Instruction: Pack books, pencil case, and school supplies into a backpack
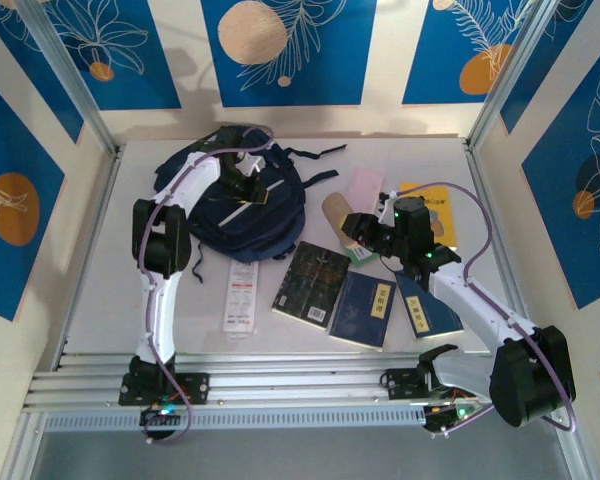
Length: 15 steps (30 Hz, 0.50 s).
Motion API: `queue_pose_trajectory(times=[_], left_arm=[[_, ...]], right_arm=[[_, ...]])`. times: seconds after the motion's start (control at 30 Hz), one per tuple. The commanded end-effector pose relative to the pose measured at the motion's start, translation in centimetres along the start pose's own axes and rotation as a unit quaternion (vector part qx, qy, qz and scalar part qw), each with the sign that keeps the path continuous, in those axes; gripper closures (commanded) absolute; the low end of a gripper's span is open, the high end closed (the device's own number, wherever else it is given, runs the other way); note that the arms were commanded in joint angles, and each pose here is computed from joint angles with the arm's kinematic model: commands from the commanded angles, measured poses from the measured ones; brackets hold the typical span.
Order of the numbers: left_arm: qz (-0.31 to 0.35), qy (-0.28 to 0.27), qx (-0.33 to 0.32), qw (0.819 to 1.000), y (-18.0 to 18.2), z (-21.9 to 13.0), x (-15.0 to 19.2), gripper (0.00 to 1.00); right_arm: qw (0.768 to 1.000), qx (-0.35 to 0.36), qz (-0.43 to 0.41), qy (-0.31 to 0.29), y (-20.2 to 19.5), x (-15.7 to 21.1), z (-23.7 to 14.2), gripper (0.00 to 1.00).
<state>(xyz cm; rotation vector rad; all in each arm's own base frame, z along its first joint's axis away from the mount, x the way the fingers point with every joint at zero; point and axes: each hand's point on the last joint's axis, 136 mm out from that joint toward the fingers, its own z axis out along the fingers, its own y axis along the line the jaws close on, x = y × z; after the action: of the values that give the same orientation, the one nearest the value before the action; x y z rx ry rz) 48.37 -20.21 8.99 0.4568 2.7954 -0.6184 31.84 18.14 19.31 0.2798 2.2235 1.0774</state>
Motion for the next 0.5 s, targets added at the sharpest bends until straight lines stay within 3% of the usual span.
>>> queue_pose_trajectory(times=[0.0,0.1,0.33,0.47], left_arm=[[-0.014,-0.002,0.058,0.998,-1.2,-0.6,-0.3,0.84],[-0.036,-0.009,0.080,0.996,-1.1,-1.0,-0.4,0.99],[-0.074,-0.113,0.101,0.986,-1.3,-8.1,-4.4,1.00],[-0.099,-0.197,0.042,0.975,0.3,-14.4,-6.7,1.00]], right_arm=[[1.000,-0.017,-0.011,-0.007,0.9,-0.5,-0.6,0.62],[1.000,-0.018,-0.011,-0.008,1.1,-0.6,-0.6,0.62],[1.000,-0.016,-0.011,-0.012,1.2,-0.6,-1.0,0.62],[1.000,-0.007,-0.011,-0.019,1.2,-0.8,-1.0,0.63]])
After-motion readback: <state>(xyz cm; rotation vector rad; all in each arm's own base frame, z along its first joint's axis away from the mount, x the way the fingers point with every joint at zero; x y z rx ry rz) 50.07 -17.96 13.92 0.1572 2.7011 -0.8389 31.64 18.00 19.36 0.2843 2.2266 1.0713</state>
